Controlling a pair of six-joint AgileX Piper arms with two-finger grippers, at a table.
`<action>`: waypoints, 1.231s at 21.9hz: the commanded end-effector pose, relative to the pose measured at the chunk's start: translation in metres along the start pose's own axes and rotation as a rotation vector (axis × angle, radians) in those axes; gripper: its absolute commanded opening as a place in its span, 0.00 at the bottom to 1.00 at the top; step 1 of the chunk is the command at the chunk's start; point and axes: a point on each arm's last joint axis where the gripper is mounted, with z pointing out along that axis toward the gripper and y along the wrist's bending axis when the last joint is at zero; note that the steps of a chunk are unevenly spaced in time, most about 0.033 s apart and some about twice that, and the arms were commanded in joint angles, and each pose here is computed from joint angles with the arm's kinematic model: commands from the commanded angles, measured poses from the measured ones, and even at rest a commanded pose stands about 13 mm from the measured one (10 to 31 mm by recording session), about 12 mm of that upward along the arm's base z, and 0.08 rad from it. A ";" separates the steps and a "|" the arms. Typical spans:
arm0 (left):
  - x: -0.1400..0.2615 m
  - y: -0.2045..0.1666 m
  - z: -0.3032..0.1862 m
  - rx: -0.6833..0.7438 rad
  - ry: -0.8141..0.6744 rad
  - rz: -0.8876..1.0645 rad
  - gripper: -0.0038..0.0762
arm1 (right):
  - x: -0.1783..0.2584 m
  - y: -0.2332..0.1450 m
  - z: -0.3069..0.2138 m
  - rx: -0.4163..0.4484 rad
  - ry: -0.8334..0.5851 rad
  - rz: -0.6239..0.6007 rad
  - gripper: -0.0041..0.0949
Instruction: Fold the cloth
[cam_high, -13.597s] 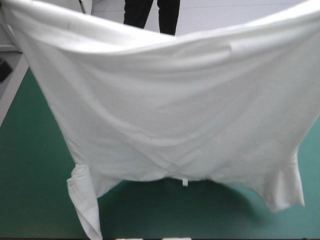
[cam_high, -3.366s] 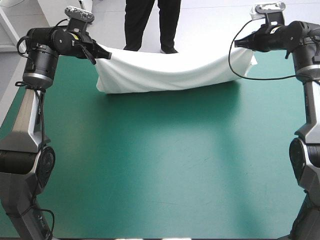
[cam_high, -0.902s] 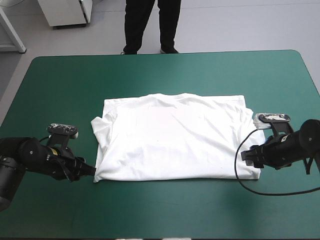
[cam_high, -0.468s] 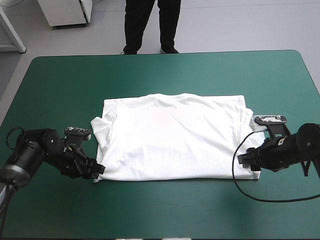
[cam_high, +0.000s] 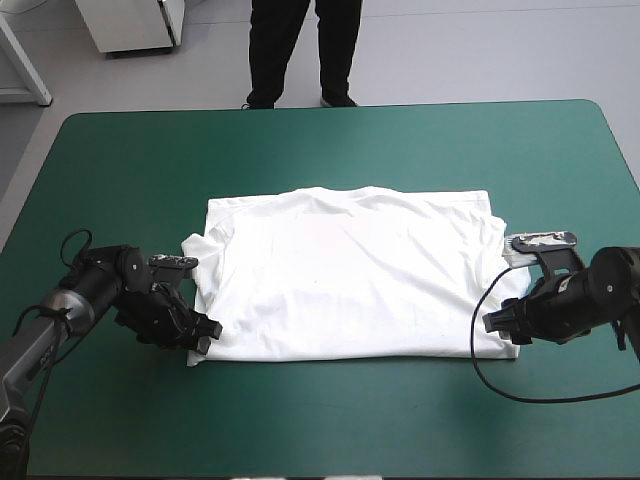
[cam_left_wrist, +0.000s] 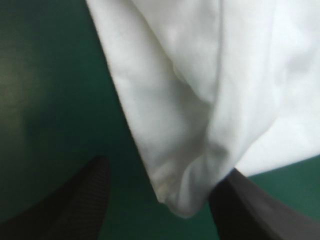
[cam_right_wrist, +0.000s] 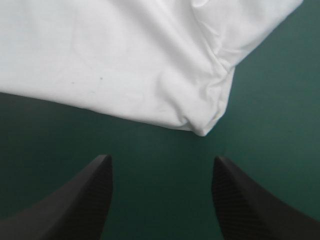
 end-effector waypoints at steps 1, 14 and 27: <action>-0.005 -0.003 -0.008 0.014 -0.057 -0.018 0.52 | -0.006 -0.003 -0.001 0.075 -0.003 -0.036 0.61; -0.010 -0.010 -0.001 0.119 -0.055 0.017 0.04 | -0.032 -0.009 0.062 0.023 0.197 -0.007 0.61; -0.004 -0.014 -0.013 0.117 -0.089 0.032 0.04 | -0.027 -0.021 0.123 0.044 0.365 -0.013 0.61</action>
